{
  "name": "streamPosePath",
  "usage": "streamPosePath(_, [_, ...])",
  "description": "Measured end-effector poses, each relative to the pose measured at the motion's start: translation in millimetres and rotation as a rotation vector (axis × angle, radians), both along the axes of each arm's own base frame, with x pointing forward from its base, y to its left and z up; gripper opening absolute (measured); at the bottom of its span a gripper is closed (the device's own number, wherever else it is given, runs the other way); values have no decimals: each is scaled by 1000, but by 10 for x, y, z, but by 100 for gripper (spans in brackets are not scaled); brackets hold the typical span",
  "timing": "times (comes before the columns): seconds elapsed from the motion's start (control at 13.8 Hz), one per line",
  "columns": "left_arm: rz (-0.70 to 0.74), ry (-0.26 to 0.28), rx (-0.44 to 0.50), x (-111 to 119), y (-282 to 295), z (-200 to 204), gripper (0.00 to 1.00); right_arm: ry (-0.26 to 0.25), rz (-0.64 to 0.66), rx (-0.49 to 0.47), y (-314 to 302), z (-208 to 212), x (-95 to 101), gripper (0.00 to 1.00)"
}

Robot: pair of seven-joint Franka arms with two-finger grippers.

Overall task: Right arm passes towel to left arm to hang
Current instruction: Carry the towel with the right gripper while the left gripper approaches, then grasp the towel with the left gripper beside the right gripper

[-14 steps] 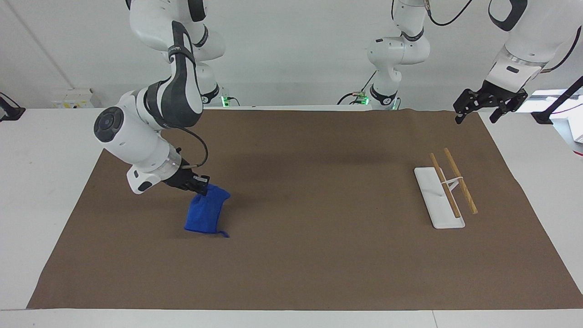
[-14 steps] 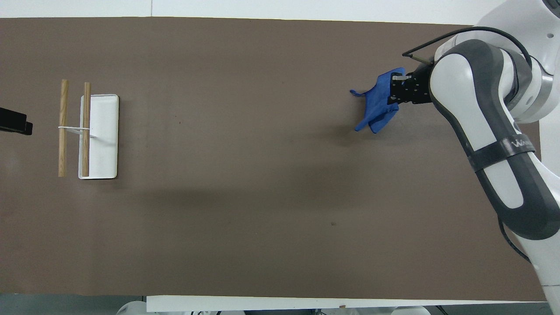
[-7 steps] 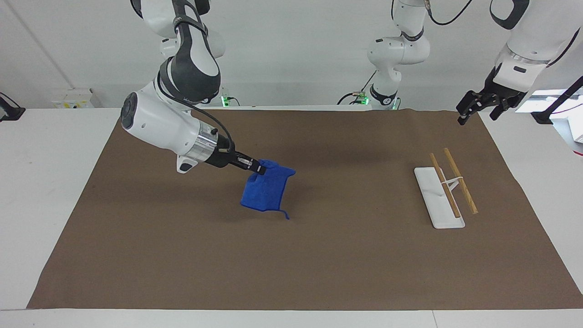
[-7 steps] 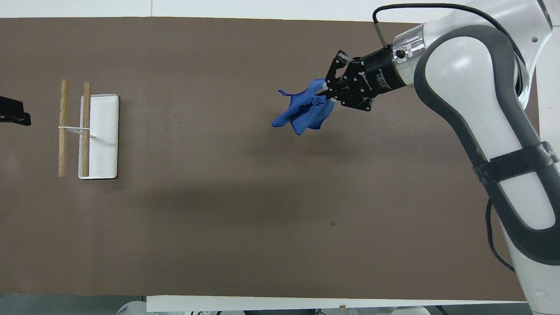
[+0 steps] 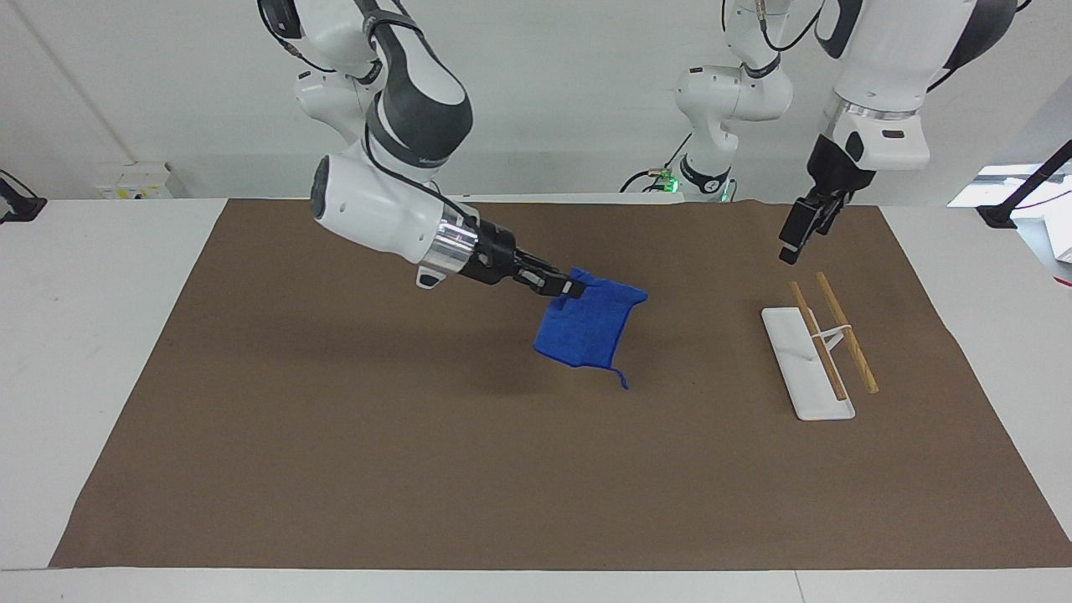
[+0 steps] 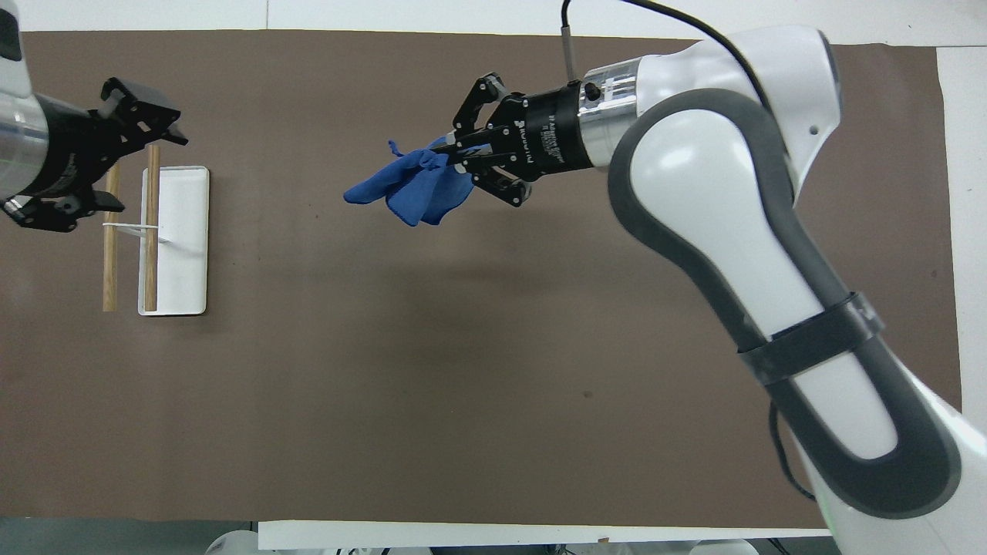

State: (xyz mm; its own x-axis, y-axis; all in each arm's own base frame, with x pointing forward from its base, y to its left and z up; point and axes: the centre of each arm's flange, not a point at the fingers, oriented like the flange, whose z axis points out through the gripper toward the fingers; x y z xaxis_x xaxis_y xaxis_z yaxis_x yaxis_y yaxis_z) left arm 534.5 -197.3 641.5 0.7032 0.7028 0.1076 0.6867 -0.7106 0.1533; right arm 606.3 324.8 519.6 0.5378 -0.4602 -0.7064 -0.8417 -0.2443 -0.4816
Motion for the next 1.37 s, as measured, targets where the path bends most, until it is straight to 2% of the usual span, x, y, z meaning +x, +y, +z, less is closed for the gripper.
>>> streamPosePath(0.22, [224,11,-91,129,-504,-16,98,39,-57,19,214,5,-80,7])
streamPosePath(0.36, [295,25,-132,222,-671,-78,96,75,-82,25,201,0,-71,7])
streamPosePath(0.43, [306,34,-135,233,-734,-132,95,82,-88,26,193,-1,-66,7])
streamPosePath(0.51, [314,46,-131,228,-780,-196,88,86,-91,27,190,-2,-65,7])
streamPosePath(0.58, [327,60,-127,210,-820,-271,88,87,-91,28,189,-4,-64,7])
streamPosePath(0.72, [336,87,-111,164,-892,-417,68,87,-92,27,188,-5,-63,7])
streamPosePath(0.79, [337,99,-103,145,-916,-490,68,87,-92,27,187,-6,-63,7])
streamPosePath(0.94, [334,123,-86,110,-949,-630,62,87,-92,27,185,-7,-62,7])
streamPosePath(1.16, [321,152,-63,26,-1030,-799,62,87,-92,27,185,-7,-61,7])
streamPosePath(1.37, [338,147,-69,16,-1038,-810,62,87,-92,27,185,-7,-61,7])
